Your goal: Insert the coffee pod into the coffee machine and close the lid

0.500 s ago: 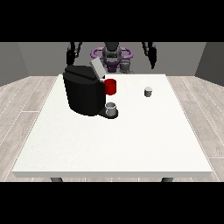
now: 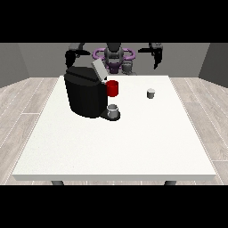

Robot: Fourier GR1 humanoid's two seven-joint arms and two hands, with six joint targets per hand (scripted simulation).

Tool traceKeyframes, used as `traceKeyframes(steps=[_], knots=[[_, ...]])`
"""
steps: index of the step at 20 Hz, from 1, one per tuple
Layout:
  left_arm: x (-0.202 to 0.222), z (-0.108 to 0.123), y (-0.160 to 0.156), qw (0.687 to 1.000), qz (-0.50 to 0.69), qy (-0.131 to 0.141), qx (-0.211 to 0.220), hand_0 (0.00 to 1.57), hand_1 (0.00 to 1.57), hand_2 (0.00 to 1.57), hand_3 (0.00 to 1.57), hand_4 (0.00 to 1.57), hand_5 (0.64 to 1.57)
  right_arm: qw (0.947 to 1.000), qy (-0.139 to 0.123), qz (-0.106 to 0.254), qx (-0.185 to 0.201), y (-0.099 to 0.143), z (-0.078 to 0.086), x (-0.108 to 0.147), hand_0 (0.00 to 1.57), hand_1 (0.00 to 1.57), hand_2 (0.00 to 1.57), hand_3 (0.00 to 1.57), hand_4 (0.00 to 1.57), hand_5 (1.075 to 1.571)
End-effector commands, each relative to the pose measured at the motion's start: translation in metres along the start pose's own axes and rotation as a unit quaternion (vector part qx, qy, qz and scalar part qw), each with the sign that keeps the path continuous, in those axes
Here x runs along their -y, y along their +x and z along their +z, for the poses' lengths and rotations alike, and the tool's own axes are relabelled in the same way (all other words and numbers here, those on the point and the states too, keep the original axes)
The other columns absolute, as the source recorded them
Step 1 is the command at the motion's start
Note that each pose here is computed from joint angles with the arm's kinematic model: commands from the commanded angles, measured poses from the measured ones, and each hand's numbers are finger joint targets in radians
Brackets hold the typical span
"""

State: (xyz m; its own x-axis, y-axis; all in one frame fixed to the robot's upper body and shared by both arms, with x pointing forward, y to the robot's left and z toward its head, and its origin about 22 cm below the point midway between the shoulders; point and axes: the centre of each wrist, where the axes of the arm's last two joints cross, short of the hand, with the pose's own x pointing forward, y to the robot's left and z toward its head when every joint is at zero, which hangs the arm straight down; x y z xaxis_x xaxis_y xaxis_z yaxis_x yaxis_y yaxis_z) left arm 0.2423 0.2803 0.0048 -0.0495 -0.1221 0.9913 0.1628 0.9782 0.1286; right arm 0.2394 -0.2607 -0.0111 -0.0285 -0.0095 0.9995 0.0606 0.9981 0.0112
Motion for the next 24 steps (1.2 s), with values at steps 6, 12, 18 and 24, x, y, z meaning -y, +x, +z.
traceKeyframes(steps=[6, 12, 18, 24], knots=[[-0.054, -0.011, 0.000, 0.987, -0.153, 0.004, -0.053, 0.00, 0.00, 0.00, 0.00, 0.00, 1.571, 0.9984, 0.038, 0.002, 0.042, 0.005, 0.000, -0.016, 0.00, 0.00, 0.00, 0.00, 0.37, 1.571], [-0.070, -0.039, 0.003, 0.967, -0.247, 0.029, -0.047, 0.00, 0.00, 0.00, 0.00, 0.00, 1.571, 0.9909, 0.063, -0.028, 0.116, 0.026, -0.025, -0.038, 0.00, 0.00, 0.00, 0.00, 0.41, 1.571], [-0.115, -0.047, 0.002, 0.949, -0.298, 0.036, -0.091, 0.00, 0.00, 0.00, 0.00, 0.00, 1.571, 0.9932, 0.054, 0.001, 0.103, 0.024, -0.017, -0.052, 0.00, 0.00, 0.00, 0.00, 0.43, 1.571], [-0.110, -0.076, 0.013, 0.933, -0.336, 0.025, -0.125, 0.00, 0.00, 0.00, 0.00, 0.00, 1.571, 0.9941, 0.054, 0.002, 0.094, 0.028, -0.041, -0.043, 0.00, 0.00, 0.00, 0.00, 0.51, 1.571]])
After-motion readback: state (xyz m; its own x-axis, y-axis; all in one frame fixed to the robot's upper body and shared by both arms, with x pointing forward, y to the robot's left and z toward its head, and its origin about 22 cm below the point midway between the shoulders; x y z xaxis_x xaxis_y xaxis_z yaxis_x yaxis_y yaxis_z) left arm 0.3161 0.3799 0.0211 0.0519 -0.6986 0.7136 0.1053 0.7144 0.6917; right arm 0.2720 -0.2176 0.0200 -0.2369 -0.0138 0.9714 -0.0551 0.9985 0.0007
